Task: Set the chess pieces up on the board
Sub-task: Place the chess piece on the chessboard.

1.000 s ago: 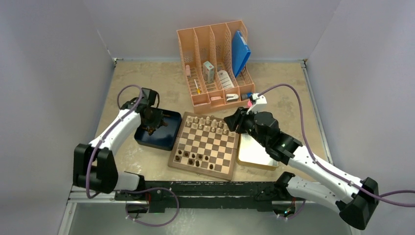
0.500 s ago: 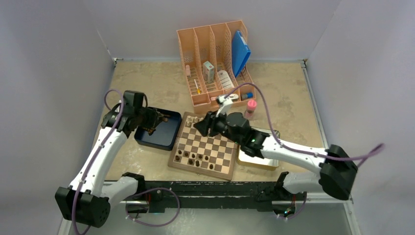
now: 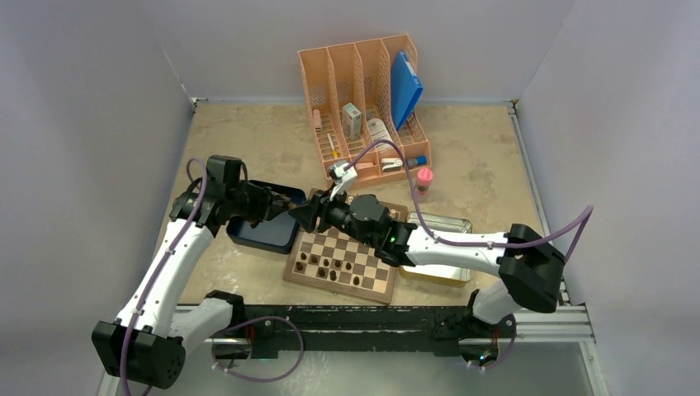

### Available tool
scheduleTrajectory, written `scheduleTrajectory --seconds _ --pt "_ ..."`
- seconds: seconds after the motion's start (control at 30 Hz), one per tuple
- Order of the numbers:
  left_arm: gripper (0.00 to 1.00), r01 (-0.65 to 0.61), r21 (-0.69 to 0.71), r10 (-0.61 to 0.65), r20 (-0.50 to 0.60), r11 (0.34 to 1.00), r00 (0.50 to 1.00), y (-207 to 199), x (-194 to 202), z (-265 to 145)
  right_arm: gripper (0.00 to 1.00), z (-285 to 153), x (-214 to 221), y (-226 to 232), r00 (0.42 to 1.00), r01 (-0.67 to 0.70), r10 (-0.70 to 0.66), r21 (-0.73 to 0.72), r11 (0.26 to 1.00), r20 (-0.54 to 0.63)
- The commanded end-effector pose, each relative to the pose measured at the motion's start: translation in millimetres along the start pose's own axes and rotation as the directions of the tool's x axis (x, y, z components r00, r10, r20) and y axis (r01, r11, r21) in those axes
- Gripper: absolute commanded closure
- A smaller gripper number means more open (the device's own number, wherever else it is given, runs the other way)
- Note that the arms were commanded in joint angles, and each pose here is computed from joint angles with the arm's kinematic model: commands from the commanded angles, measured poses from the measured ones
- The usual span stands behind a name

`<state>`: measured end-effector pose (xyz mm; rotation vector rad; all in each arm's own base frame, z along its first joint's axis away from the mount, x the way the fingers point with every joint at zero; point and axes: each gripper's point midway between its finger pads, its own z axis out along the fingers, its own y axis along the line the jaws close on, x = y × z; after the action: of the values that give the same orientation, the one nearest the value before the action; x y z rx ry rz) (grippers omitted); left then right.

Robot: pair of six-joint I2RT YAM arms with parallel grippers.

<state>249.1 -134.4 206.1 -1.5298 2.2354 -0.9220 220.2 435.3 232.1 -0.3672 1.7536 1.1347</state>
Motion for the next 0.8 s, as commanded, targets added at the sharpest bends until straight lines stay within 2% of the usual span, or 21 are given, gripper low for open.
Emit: scheduleTrajectory --seconds 0.0,0.33,0.77 --pt "0.98 0.011 0.072 -0.006 -0.071 0.997 0.997 -13.1 12.4 -8.9 0.53 3.9 -45.2 21.0 0.989 -0.038 0.043 -0.038 0.999 0.144" --pt "0.99 0.02 0.1 -0.007 -0.131 0.995 0.991 -17.4 22.8 -12.9 0.56 8.7 -35.0 0.1 0.986 -0.122 0.112 0.073 0.99 0.128" --pt "1.0 0.039 0.121 -0.019 -0.16 0.992 0.987 -16.9 27.3 -13.9 0.66 10.5 -33.2 15.9 0.98 -0.178 0.176 0.008 0.984 0.094"
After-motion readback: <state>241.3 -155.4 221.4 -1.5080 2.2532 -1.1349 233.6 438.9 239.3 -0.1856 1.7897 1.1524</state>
